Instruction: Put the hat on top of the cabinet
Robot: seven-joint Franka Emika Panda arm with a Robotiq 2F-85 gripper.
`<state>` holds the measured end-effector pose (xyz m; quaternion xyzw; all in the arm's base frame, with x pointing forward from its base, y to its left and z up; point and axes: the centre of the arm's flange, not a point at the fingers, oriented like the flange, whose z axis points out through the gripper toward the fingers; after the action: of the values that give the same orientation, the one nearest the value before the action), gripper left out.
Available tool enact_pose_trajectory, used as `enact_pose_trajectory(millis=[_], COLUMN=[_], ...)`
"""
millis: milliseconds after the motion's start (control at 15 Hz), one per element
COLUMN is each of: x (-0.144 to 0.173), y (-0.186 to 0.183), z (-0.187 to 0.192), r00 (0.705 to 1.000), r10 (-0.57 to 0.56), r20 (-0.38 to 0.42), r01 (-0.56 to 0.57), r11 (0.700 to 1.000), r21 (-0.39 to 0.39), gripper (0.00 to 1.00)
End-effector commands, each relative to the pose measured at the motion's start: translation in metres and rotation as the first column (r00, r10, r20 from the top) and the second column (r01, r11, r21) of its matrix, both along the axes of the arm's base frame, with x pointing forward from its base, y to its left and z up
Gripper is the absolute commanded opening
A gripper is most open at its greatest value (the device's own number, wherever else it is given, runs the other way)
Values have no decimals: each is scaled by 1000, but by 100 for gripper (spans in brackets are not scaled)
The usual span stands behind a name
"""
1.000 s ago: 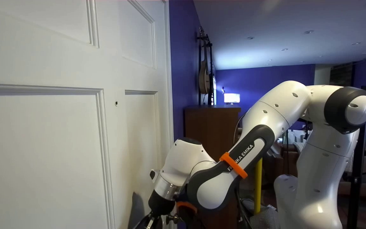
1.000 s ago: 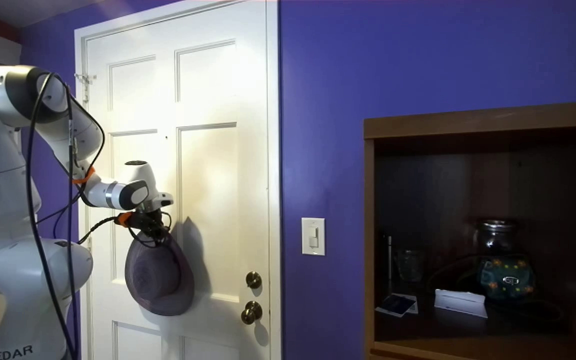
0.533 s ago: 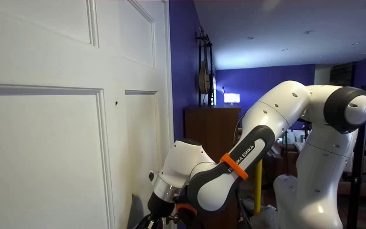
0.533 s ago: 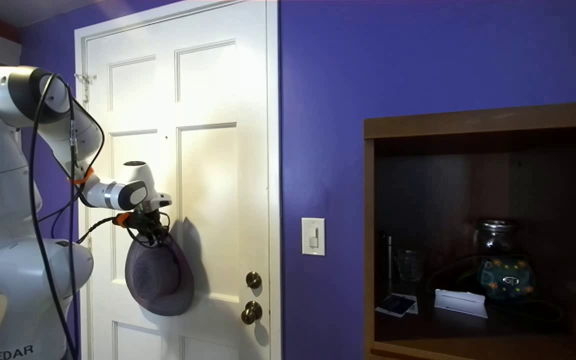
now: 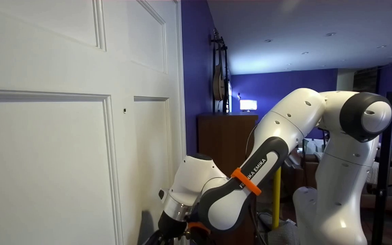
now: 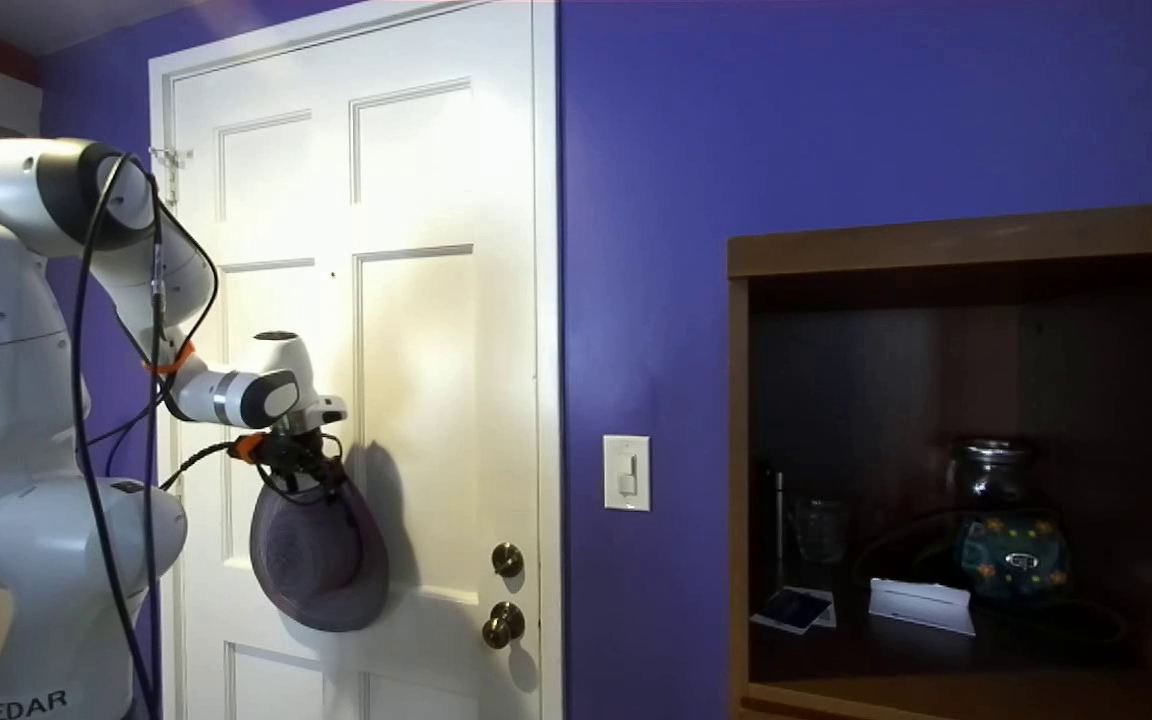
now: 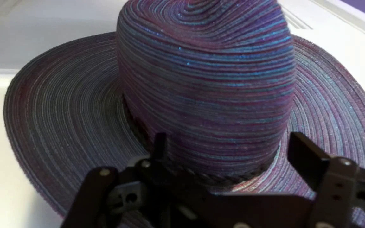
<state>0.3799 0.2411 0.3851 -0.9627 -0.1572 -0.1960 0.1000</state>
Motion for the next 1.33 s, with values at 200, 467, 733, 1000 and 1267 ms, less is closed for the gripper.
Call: enact_pose_trajectory(millis=[200, 467, 733, 1000, 1267], x=[12, 13, 12, 3, -6], y=[2, 2, 2, 0, -4], z=[-8, -7, -3, 12, 38], r00=[1000, 1000, 1000, 999, 996], r10=[19, 24, 25, 44, 60], r20=[5, 5, 7, 14, 60], r01=[-19, -24, -25, -43, -56], r11=[1000, 1000, 1000, 998, 996], r21=[10, 8, 5, -34, -67], gripper=[66, 36, 11, 0, 1])
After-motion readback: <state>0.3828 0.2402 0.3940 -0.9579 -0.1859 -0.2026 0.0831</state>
